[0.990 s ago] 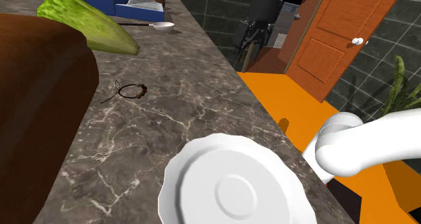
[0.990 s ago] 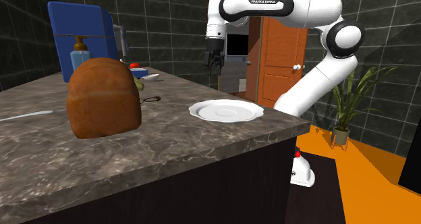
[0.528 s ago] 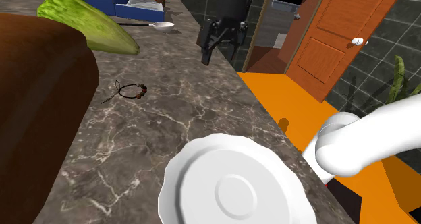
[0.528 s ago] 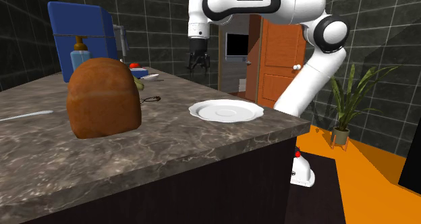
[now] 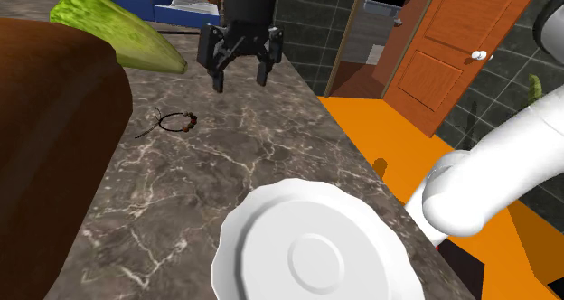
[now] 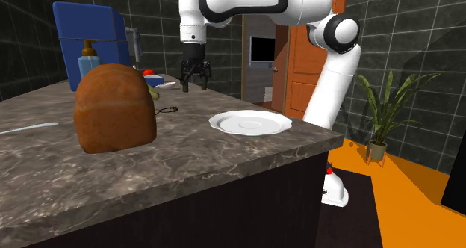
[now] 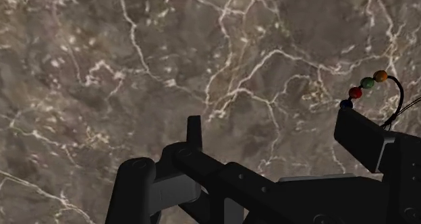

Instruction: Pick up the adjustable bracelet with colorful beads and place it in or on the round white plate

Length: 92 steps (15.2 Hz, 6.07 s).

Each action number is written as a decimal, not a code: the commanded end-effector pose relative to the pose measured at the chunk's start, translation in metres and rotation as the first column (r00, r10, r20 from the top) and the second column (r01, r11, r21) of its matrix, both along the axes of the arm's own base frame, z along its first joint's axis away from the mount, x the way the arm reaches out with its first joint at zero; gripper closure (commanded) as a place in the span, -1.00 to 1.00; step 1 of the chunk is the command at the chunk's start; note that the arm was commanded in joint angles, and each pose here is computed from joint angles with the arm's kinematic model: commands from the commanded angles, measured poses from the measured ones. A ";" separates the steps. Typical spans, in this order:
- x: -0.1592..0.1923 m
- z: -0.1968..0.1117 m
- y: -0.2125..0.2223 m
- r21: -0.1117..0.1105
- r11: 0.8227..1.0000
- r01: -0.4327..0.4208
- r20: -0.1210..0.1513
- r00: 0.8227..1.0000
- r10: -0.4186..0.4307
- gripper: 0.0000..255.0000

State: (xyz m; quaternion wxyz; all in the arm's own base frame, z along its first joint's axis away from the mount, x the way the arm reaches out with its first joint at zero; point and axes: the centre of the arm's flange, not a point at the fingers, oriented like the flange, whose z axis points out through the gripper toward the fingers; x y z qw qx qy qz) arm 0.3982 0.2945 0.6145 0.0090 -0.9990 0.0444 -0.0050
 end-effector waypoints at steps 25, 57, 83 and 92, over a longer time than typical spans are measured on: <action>0.056 -0.048 0.111 -0.022 0.999 0.042 -0.022 0.999 -0.043 1.00; -0.023 0.040 0.108 -0.022 0.999 0.042 -0.022 0.999 -0.043 1.00; -0.328 0.006 0.131 -0.133 0.948 0.288 0.192 0.946 -0.261 -1.00; -0.321 -0.033 0.124 -0.133 0.948 0.288 0.192 0.946 -0.261 -1.00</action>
